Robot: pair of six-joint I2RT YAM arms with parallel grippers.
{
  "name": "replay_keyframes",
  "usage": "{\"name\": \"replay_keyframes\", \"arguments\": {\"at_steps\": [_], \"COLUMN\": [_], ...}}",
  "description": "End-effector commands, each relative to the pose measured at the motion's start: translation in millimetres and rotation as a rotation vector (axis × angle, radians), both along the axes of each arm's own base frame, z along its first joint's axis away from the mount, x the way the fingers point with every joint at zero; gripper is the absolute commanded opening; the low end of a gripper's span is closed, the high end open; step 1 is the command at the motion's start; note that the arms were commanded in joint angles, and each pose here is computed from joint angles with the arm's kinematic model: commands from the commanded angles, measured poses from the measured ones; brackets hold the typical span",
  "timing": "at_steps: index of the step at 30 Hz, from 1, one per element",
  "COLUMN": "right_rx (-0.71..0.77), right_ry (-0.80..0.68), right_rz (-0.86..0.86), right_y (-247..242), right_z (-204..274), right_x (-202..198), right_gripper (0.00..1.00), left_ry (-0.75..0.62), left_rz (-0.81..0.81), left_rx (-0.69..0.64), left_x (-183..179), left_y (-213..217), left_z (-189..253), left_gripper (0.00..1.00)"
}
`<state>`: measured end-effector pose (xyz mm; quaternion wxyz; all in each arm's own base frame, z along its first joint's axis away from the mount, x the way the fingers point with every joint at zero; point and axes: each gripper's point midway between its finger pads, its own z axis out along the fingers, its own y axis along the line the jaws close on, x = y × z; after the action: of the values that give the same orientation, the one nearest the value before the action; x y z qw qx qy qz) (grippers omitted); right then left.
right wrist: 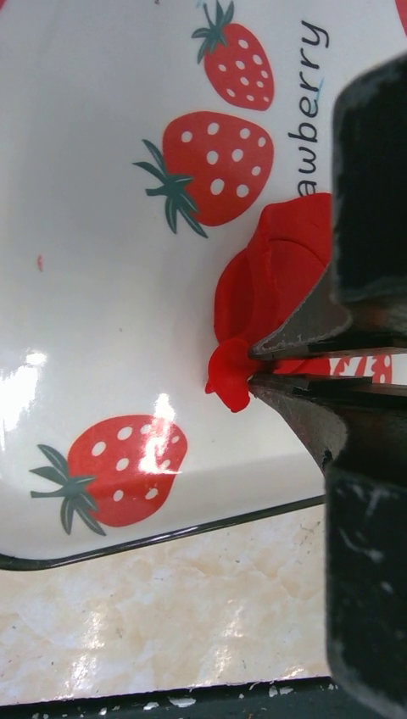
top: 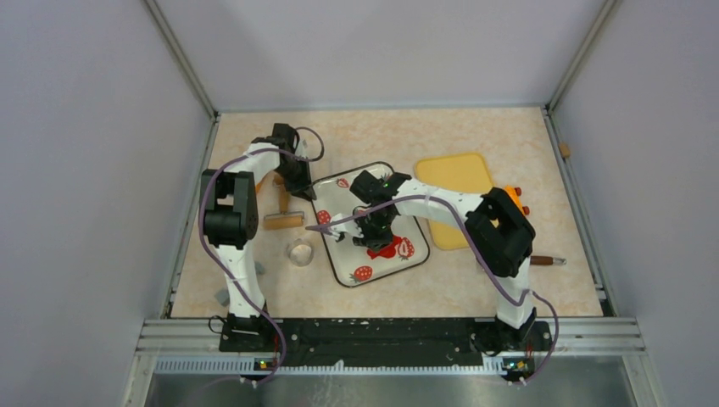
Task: Roll out the dumpling wrappers from the dough
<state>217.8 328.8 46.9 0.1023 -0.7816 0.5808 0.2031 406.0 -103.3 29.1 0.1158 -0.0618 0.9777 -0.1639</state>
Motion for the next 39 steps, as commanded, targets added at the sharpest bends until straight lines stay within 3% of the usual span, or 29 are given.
{"name": "replay_keyframes", "arguments": {"at_steps": [1, 20, 25, 27, 30, 34, 39], "right_rx": [0.039, 0.034, 0.11, 0.149, 0.165, 0.149, 0.116], "right_ry": [0.001, -0.071, -0.028, 0.069, 0.236, 0.323, 0.362], "right_rz": [-0.046, -0.247, -0.318, -0.437, -0.621, -0.781, -0.851], "right_y": [-11, -65, -49, -36, -22, -15, -9], "right_z": [28, 47, 64, 68, 68, 56, 36], "right_x": [8, 65, 68, 62, 49, 49, 55], "right_gripper": [0.12, 0.11, 0.29, 0.44, 0.57, 0.62, 0.58], "left_ry": [-0.016, -0.007, -0.007, -0.007, -0.009, -0.013, -0.02], "left_rz": [-0.024, -0.029, -0.03, -0.032, -0.035, -0.041, -0.053], "left_rx": [0.049, 0.042, 0.038, 0.034, 0.028, 0.017, -0.009], "left_x": [7, 5, 4, 4, 3, 3, 2], "left_y": [10, 9, 9, 8, 7, 5, 0], "left_z": [-6, -7, -7, -6, -4, -2, 2], "left_gripper": [0.0, 0.0, 0.0, 0.0, 0.0, 0.0, 0.0]}}
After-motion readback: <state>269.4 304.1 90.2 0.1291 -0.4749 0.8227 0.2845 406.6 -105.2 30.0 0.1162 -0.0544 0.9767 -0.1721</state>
